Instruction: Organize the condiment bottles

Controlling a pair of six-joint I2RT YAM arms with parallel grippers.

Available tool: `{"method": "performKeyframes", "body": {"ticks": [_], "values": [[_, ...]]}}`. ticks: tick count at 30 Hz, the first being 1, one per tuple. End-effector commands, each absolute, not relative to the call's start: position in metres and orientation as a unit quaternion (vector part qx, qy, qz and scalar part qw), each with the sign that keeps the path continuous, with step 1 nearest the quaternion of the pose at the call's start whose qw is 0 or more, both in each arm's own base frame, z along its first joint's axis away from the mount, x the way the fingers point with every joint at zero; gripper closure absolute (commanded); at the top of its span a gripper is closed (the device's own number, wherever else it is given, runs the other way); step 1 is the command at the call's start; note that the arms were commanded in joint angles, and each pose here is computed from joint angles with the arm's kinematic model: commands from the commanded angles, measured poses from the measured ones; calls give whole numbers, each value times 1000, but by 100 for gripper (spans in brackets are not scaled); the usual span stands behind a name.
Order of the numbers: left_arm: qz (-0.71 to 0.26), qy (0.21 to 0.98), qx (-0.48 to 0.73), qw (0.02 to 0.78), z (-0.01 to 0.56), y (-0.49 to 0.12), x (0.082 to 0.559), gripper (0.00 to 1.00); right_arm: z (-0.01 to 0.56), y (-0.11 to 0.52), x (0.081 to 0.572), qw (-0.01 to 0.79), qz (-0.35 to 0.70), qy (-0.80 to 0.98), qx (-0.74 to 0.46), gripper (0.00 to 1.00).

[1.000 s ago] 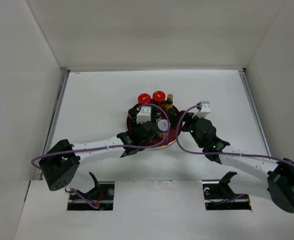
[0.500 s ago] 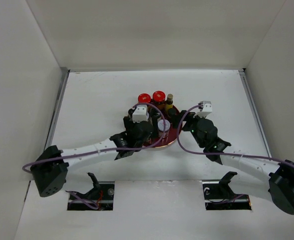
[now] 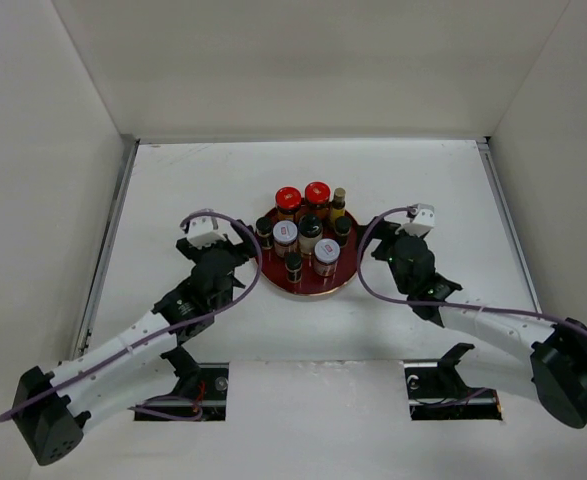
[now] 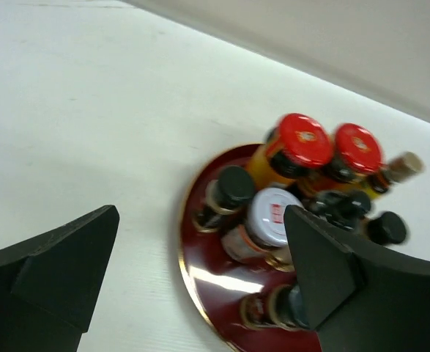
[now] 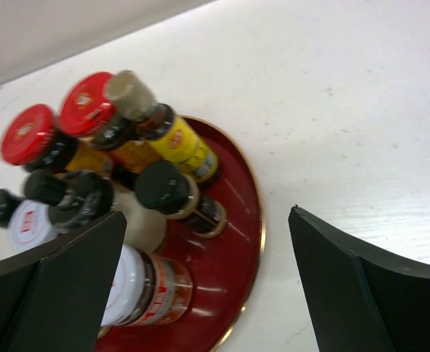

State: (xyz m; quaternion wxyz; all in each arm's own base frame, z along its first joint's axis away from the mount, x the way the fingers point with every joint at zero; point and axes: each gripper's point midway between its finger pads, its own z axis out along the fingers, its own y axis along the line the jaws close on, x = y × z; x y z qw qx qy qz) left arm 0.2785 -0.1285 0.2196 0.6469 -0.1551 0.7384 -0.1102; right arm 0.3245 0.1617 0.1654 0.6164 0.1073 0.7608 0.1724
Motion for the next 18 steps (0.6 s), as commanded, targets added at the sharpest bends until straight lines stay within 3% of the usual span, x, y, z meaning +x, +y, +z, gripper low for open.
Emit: {"method": "performKeyframes", "body": {"ticks": [1,7,18], "values": [[-98,743,-180,637,197,-110,283,0,164,147,334,614,148,761,150,0],[-141,711,-339,599,147,-67,284,0,150,138,341,602,130,768,173,0],[-79,748,-401,523,95,-29,312,0,138,123,351,598,97,769,205,0]]}}
